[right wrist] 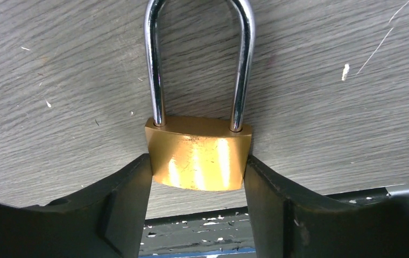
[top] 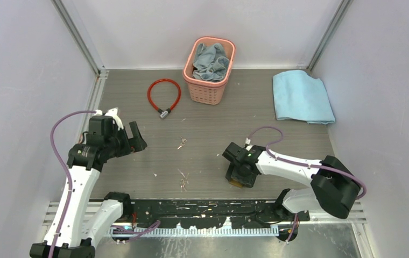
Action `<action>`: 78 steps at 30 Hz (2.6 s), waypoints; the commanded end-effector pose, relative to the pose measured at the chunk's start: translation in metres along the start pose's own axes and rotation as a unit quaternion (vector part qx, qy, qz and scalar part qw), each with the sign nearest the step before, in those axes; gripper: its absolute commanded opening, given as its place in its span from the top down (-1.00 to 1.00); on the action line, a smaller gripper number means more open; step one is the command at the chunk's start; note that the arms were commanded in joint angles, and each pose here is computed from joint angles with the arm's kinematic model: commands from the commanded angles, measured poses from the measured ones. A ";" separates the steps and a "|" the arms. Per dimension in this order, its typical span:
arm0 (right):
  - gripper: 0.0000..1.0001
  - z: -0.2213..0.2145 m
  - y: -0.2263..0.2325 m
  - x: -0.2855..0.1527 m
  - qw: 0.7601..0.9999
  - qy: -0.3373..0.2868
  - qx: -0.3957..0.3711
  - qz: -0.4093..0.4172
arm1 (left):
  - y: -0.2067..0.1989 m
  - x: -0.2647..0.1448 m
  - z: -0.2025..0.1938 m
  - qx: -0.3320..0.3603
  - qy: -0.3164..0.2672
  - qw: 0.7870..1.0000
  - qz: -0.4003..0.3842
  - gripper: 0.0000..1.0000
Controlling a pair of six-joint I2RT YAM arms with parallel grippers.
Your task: Unlock with the key
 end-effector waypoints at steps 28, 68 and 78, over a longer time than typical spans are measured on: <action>0.27 0.026 0.121 -0.017 0.968 -0.022 -0.242 0.058 | 0.000 0.007 0.009 0.001 -0.011 1.000 0.000 -0.86; -1.00 0.082 0.117 -0.070 0.957 -0.088 -0.205 0.185 | -0.121 0.045 -0.093 0.145 0.078 0.968 -0.188 -0.61; -1.00 0.077 0.101 -0.081 0.947 -0.102 -0.208 0.221 | -0.133 0.058 -0.130 0.204 0.062 0.963 -0.165 -0.40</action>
Point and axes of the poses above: each gripper's point midway between its finger pads, its own x axis out along the fingers, its own y axis along the line the jaws close on, z = x × y, the point moved 3 cm from there along -x, back along the fingers, and after that the axes turned 11 degrees about x, right-handed, at the moved point
